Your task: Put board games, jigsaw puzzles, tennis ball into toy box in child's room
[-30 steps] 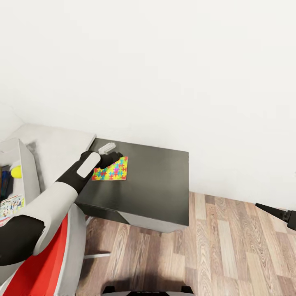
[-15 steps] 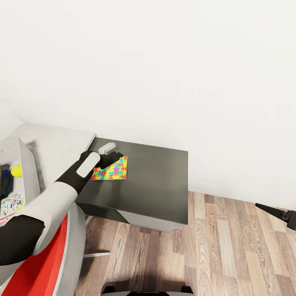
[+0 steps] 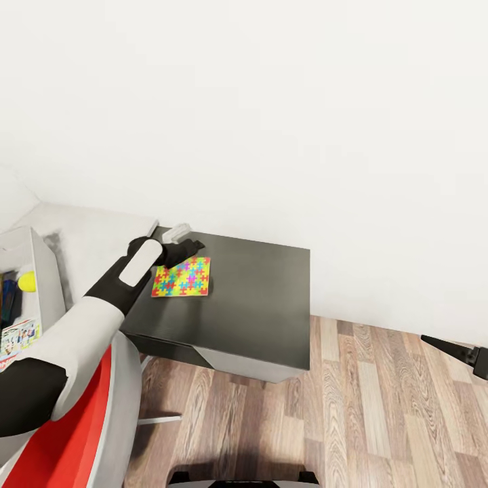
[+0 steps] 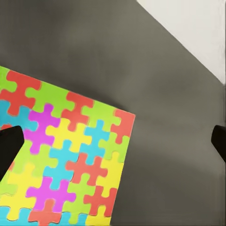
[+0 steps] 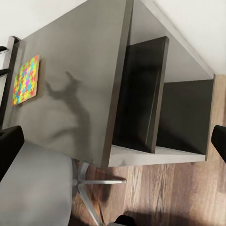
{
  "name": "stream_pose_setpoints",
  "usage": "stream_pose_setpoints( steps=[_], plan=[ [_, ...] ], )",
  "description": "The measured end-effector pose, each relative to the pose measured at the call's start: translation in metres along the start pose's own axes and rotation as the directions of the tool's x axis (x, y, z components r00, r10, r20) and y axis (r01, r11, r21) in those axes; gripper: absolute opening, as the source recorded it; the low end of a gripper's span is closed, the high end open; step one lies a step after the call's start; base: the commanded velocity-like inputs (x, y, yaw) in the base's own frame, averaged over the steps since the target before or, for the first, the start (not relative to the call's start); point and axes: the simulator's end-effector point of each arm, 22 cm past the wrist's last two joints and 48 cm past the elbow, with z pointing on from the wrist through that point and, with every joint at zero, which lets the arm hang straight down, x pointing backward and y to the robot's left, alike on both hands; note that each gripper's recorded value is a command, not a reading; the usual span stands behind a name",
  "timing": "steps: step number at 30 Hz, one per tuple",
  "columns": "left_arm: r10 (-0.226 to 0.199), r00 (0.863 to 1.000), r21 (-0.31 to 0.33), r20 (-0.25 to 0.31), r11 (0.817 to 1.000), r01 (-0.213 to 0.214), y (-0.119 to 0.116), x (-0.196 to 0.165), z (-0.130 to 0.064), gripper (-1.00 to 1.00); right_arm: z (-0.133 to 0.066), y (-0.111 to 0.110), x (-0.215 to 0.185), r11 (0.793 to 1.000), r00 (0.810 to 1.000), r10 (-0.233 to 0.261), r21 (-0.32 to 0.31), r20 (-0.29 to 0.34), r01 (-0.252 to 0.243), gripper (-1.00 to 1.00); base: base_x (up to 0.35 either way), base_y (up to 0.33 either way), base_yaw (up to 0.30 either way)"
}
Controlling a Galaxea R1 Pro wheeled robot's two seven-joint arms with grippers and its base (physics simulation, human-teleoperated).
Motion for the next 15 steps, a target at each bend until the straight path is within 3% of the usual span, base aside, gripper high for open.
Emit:
stream_pose_setpoints(
  steps=[8,15],
  plan=[
    [-0.033,0.999,-0.017,-0.017,0.999,0.033,0.004,-0.012,-0.014,1.00,0.000,0.000,0.000,1.000,1.000,0.000,0.001,-0.001,0.000,1.00,0.000,0.000,0.000],
    [-0.054,0.998,0.004,-0.032,0.999,0.054,0.003,-0.026,-0.030,1.00,0.000,0.000,0.000,1.000,1.000,0.000,0.002,0.000,0.000,1.00,0.000,0.000,0.000]
  ],
)
